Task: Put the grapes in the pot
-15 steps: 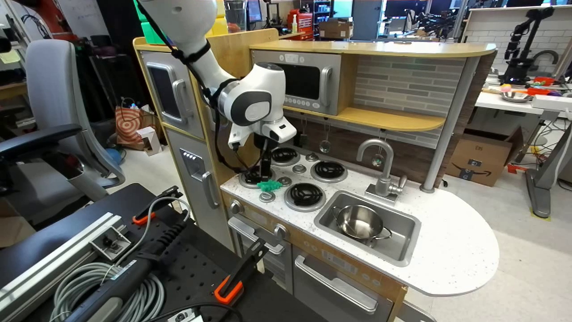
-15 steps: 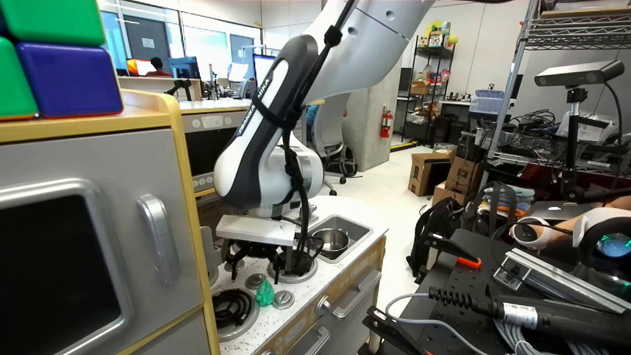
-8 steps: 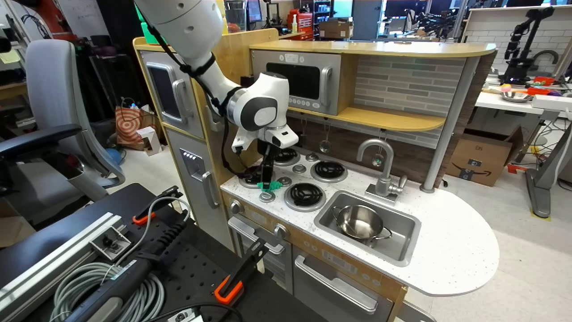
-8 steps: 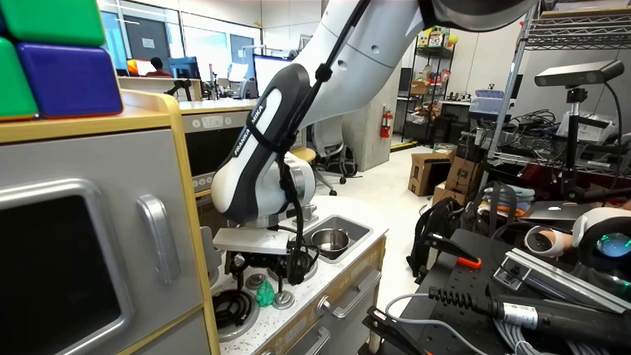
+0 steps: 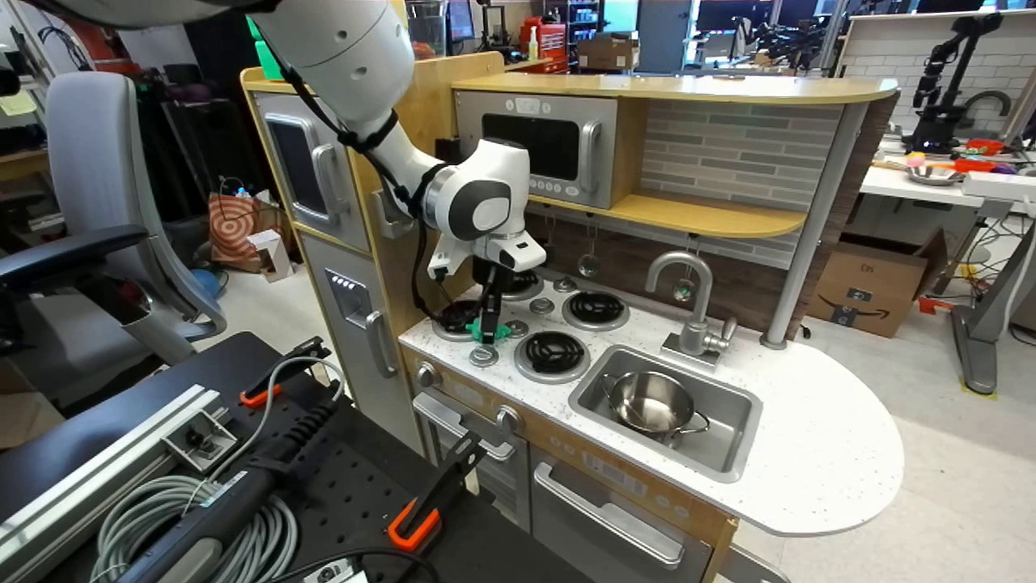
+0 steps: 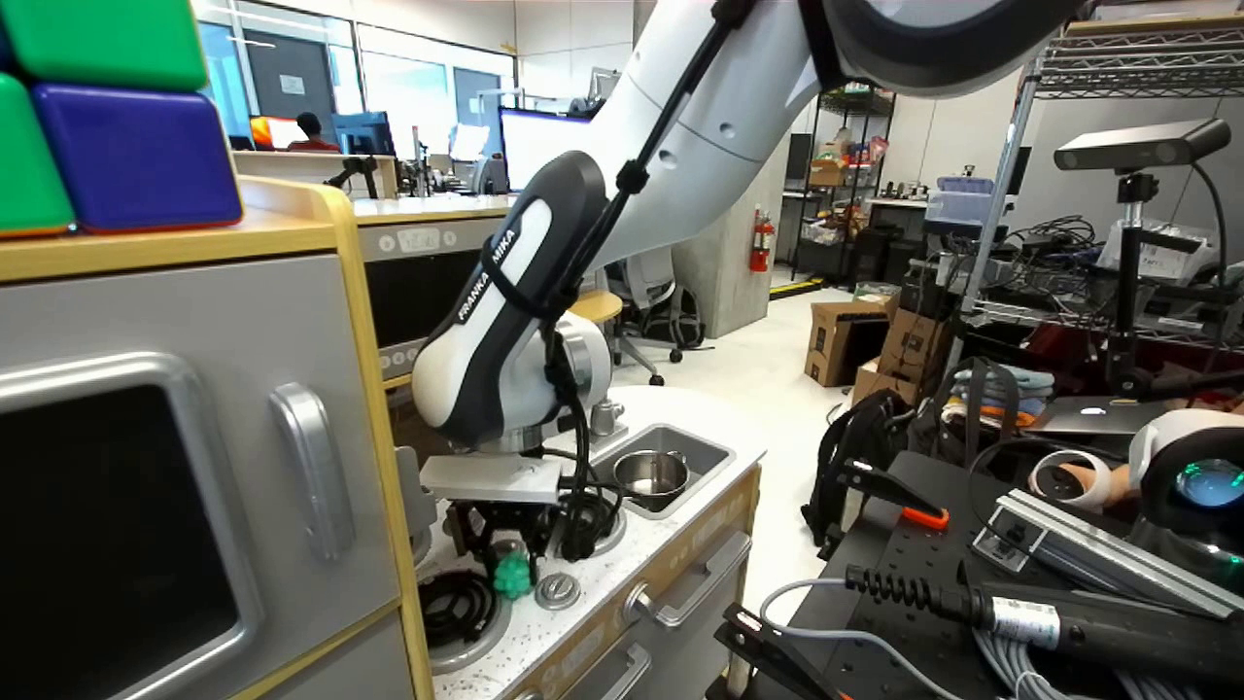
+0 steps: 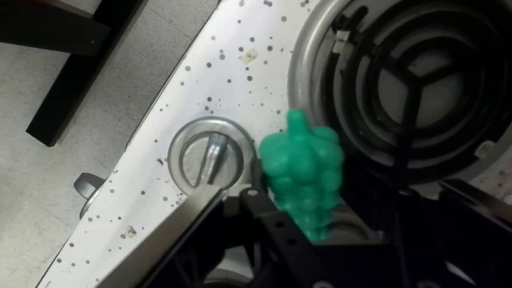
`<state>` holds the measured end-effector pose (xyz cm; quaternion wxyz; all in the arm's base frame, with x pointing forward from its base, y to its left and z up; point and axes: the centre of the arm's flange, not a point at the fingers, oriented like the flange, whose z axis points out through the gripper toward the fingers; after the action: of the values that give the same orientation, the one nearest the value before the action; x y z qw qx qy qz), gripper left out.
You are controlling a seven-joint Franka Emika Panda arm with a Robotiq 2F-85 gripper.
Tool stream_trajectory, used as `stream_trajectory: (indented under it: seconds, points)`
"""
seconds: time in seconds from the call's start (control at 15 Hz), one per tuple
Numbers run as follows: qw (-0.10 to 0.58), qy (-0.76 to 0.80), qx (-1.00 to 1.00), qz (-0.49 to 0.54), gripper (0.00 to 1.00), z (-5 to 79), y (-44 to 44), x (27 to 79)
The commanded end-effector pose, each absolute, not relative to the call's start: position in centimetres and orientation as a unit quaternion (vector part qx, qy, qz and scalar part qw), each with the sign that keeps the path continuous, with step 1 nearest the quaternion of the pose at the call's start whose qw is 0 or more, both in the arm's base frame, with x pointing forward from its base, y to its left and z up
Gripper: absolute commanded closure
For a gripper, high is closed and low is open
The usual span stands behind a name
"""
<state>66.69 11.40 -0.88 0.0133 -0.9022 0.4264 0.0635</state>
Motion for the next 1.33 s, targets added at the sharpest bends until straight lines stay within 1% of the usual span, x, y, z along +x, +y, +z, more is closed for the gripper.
stream_trajectory:
  seconds: [0.0,0.07,0.27,0.53,0.6,0.93,1.13,1.27]
  points:
    - [0.014,0.418,-0.905,0.070,0.80,-2.5,12.1,68.7]
    - [0.013,0.418,-0.905,0.074,0.82,-2.4,11.9,68.5]
    - [0.017,0.415,-0.906,0.077,0.82,-0.9,11.0,66.5]
    - [0.016,0.418,-0.905,0.070,0.82,3.1,7.3,60.8]
    - [0.022,0.426,-0.902,0.064,0.82,3.8,6.5,60.2]
    - [0.059,0.502,-0.863,-0.015,0.82,7.0,0.0,58.4]
    - [0.071,0.563,-0.820,-0.065,0.82,8.7,-6.3,57.1]
    - [0.067,0.602,-0.791,-0.087,0.82,9.8,-11.0,56.9]
